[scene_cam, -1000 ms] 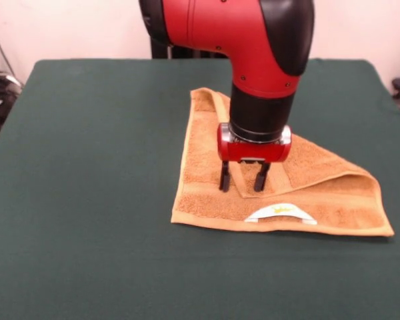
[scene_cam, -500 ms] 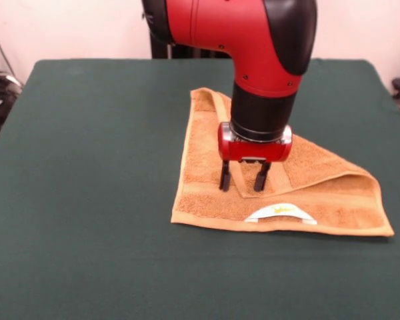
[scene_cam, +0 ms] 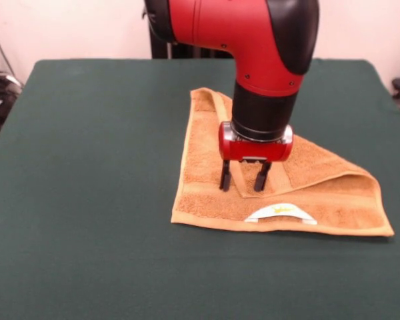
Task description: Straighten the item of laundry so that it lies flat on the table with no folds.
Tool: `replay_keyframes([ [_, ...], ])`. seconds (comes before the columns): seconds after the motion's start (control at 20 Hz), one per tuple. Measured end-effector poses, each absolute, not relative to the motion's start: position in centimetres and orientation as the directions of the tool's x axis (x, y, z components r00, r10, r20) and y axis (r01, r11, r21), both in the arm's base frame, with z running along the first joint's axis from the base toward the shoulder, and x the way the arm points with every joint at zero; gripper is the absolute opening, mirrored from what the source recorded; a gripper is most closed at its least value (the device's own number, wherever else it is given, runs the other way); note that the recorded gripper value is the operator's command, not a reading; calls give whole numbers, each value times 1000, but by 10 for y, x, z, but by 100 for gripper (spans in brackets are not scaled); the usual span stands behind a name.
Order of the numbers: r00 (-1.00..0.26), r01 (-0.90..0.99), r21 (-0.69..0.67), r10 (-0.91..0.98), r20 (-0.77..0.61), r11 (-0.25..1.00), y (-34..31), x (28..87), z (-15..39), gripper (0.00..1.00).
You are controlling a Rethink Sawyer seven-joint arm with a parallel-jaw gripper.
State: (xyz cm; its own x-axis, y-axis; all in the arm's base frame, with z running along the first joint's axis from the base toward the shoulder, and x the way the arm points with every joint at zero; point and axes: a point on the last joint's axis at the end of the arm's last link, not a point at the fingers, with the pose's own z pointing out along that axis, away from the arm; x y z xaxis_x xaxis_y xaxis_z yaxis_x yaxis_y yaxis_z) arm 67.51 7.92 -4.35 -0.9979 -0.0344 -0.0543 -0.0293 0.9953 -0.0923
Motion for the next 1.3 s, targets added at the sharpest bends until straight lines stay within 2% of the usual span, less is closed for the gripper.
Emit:
replay_keyframes([
  [1.3,-997,-38,-106,-44,-62,994,81,674,-43,100],
])
